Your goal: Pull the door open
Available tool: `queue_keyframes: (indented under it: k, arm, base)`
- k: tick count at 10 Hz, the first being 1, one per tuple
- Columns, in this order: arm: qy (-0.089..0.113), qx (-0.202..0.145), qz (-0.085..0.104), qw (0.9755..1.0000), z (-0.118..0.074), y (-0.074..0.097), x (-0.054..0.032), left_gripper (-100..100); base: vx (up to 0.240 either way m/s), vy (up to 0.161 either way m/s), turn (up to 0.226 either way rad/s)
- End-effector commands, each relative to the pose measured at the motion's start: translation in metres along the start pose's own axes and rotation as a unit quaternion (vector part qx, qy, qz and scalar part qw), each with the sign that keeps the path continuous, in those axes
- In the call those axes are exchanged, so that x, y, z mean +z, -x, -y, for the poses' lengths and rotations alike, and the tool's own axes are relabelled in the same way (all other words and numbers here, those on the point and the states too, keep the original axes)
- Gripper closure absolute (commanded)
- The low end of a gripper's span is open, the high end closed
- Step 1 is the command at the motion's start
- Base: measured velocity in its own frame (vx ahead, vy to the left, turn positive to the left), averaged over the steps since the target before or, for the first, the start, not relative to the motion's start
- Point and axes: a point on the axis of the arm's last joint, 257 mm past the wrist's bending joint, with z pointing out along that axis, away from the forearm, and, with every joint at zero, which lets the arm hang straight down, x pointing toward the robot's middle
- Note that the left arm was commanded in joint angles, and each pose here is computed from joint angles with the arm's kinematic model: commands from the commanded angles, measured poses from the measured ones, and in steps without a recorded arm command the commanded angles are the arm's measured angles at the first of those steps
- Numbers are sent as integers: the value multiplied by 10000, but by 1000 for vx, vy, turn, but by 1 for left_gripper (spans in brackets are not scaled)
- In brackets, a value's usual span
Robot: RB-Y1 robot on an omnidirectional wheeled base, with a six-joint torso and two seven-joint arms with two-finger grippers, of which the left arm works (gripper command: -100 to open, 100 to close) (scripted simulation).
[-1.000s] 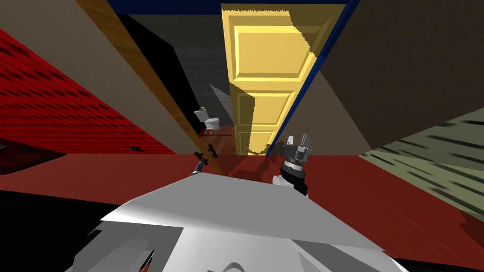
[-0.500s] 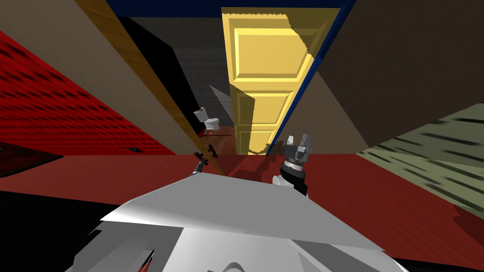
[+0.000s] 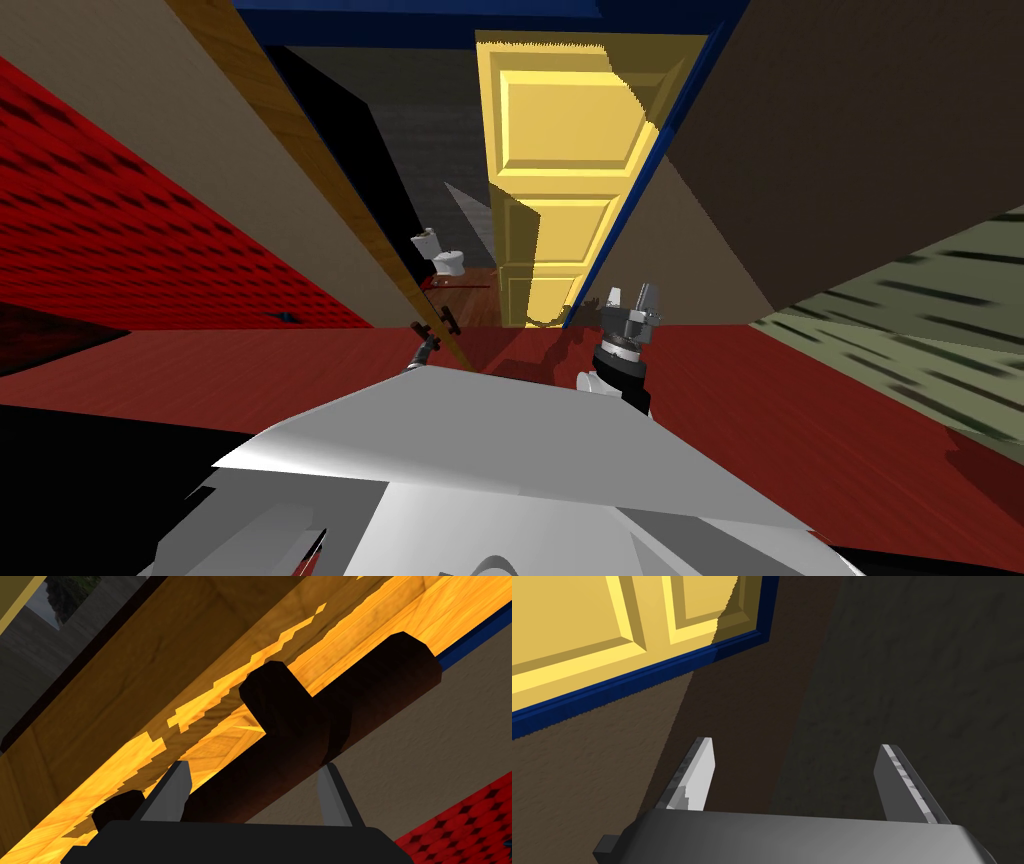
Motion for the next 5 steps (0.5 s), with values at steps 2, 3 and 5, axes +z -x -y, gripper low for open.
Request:
queue_keyframes:
  k: [2,3,5]
  arm:
    - [-90,-219,52,9997,111,-3,72,100]
    - [-90,-219,52,9997,111,-3,72,100]
    - [-90,-219,52,9997,111,-3,72,100]
  base:
    - [1,-1,8]
    - [0,0,0]
    - [-2,-5,-2]
